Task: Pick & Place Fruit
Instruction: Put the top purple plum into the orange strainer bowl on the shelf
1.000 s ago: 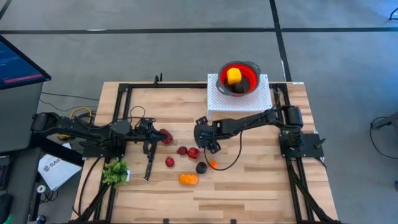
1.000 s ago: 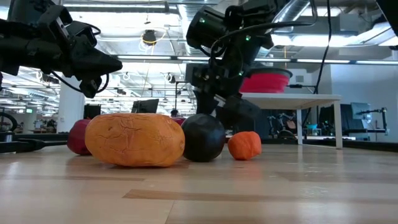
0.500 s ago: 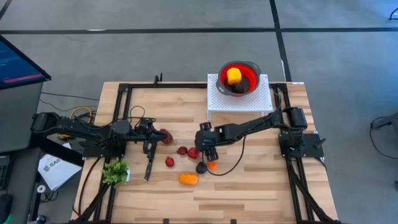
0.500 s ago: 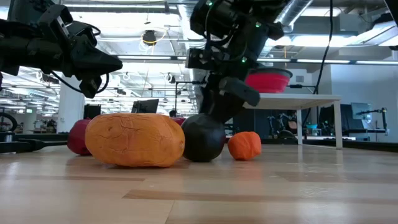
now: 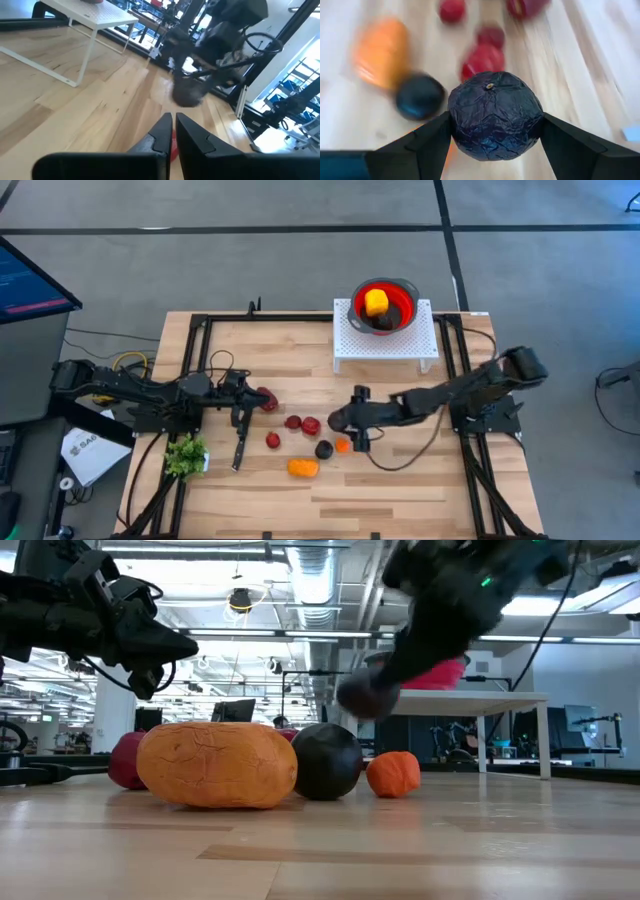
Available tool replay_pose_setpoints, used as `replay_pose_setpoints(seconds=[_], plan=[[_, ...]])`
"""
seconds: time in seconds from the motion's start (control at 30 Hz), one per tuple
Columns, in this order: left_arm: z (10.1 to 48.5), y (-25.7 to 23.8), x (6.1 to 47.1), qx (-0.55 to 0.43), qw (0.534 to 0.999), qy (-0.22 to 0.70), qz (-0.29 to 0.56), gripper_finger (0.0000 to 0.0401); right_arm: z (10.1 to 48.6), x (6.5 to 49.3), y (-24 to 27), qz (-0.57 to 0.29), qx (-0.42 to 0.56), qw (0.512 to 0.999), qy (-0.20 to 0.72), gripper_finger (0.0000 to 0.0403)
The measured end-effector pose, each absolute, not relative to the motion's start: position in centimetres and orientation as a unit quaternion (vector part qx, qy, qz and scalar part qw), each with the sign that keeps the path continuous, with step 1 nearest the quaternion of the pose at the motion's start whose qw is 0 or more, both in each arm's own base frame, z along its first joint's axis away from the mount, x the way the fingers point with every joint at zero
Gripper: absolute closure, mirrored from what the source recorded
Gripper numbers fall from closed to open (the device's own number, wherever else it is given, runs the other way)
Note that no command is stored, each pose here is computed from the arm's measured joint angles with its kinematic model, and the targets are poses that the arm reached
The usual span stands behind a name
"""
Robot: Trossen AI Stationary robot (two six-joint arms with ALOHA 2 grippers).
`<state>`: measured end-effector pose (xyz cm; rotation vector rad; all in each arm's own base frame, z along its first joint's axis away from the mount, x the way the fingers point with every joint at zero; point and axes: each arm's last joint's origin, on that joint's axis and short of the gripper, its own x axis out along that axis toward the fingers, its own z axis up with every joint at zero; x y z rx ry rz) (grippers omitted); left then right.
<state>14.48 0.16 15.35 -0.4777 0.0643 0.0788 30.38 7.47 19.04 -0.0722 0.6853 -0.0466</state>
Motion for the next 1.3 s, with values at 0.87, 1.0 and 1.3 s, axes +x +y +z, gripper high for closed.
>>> replay_pose_setpoints(seconds=[0.87, 1.0, 1.3], plan=[[15.5, 0.2, 14.5, -0.234, 0.971, 0.025, 0.037, 0.0384, 27.1, 19.0, -8.4, -0.539, 0.071, 0.838, -0.056, 0.0127], [15.5, 0.2, 14.5, -0.234, 0.971, 0.023, 0.045, 0.0384, 27.4, 18.7, -10.6, -0.537, 0.096, 0.838, 0.002, 0.0127], [15.5, 0.2, 14.5, -0.234, 0.971, 0.022, 0.046, 0.0384, 27.1, 19.1, -13.8, -0.566, 0.102, 0.814, 0.081, 0.0127]])
